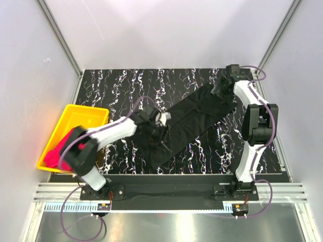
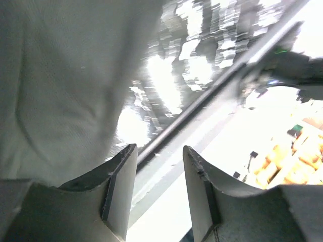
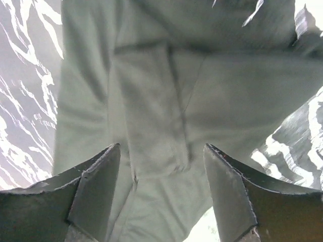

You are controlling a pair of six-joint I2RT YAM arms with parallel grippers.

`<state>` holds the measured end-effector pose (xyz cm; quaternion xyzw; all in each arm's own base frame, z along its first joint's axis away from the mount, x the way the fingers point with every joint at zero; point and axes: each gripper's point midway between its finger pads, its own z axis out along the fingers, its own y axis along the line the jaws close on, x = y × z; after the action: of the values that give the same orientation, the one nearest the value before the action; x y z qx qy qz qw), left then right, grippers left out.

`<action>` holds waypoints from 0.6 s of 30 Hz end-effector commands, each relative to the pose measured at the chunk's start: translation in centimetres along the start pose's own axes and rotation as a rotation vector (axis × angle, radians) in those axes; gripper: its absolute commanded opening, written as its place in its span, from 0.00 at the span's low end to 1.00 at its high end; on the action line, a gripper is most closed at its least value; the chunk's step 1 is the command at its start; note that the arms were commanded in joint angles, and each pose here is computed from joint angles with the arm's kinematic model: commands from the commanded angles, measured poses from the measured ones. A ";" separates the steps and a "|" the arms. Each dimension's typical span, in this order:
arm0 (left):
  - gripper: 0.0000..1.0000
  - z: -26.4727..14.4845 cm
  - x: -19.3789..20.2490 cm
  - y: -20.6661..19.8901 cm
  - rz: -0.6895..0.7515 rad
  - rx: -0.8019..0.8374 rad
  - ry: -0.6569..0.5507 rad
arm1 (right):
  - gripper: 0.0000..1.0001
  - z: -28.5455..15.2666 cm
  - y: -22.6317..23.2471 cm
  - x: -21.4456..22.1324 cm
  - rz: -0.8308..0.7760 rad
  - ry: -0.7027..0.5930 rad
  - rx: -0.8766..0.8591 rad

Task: Fold and stack the t-shirts
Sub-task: Fold the tshirt

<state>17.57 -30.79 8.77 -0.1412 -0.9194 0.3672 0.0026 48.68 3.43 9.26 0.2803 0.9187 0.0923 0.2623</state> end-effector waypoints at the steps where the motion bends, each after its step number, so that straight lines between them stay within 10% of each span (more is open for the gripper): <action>1: 0.47 -6.2 -3.3 -2.5 0.076 0.054 -0.258 | 0.79 0.0 1.3 3.2 0.003 0.020 0.085; 2: 0.48 -7.5 -3.8 -1.5 0.048 0.044 -0.305 | 0.99 0.5 1.6 4.0 0.005 0.021 0.108; 18: 0.68 -12.1 -7.7 3.1 -0.005 -0.077 -0.420 | 1.00 7.5 4.5 7.7 -0.151 0.130 0.168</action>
<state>24.76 -22.22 13.87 -0.0414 -0.9223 0.3551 -0.1469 48.63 10.68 2.38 0.2549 0.9481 0.0308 0.1875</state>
